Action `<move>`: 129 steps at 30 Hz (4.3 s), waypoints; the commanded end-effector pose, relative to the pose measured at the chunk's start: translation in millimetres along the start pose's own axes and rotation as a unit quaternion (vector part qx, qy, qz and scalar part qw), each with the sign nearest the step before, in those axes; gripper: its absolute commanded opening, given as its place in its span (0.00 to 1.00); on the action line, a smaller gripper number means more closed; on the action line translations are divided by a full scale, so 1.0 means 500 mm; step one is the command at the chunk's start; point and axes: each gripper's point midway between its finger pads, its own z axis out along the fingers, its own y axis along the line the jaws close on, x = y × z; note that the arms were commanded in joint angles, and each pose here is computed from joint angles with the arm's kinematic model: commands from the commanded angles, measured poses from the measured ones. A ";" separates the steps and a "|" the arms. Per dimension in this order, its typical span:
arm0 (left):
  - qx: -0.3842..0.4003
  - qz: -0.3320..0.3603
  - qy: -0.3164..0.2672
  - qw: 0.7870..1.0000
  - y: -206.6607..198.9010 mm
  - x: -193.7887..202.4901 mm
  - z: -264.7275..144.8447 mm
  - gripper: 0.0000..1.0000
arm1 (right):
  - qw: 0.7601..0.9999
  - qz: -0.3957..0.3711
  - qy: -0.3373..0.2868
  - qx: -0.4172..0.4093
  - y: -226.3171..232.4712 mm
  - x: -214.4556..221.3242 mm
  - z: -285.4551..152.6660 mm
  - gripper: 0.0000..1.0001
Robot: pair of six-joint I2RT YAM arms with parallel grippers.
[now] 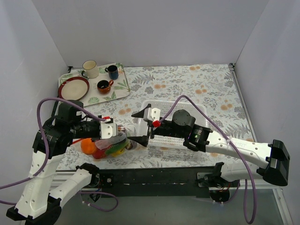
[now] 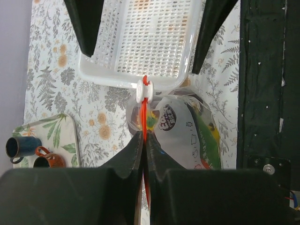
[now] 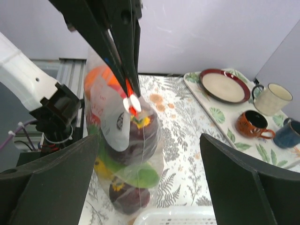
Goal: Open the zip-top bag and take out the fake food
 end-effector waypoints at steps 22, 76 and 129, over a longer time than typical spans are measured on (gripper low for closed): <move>0.004 0.029 -0.052 0.998 -0.008 -0.050 -0.014 0.00 | 0.986 0.038 -0.102 -0.125 0.038 -0.091 0.047 0.64; 0.018 -0.016 -0.096 0.995 -0.018 -0.073 0.003 0.33 | 0.984 0.076 -0.070 -0.148 0.036 -0.073 0.063 0.01; -0.008 -0.014 -0.075 0.997 0.014 -0.083 -0.017 0.00 | 0.993 0.043 -0.054 -0.096 -0.014 -0.089 0.077 0.81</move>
